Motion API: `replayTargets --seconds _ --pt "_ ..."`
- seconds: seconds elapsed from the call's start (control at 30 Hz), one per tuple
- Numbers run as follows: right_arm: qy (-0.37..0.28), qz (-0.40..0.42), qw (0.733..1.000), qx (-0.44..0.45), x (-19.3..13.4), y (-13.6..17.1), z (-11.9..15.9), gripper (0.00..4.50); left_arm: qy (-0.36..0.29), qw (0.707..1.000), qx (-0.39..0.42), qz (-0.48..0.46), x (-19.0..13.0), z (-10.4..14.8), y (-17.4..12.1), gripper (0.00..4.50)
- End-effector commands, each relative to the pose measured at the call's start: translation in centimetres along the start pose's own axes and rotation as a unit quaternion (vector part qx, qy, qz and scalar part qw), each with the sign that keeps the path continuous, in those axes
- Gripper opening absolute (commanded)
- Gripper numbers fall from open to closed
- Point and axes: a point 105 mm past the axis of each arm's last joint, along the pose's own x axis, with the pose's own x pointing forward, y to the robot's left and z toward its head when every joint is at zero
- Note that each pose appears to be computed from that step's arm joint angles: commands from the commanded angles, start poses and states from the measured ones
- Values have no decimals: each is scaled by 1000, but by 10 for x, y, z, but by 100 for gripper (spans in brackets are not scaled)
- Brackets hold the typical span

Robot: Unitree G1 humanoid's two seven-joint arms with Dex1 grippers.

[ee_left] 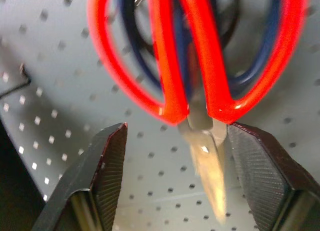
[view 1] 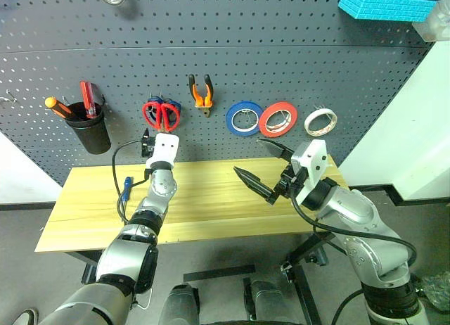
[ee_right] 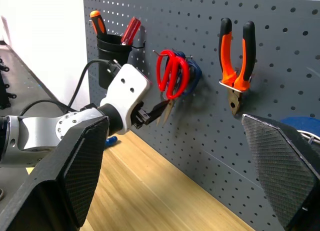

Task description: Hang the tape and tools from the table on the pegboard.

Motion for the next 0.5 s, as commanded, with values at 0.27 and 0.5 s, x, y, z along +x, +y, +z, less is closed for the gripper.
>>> replayTargets --seconds 0.27,0.5 --pt "-9 6 1000 -2 1 4 3 450 195 956 -109 -191 -35 -78 3 315" --pt "-6 11 1000 -2 3 4 1 450 305 929 -127 -166 -53 -119 38 315"
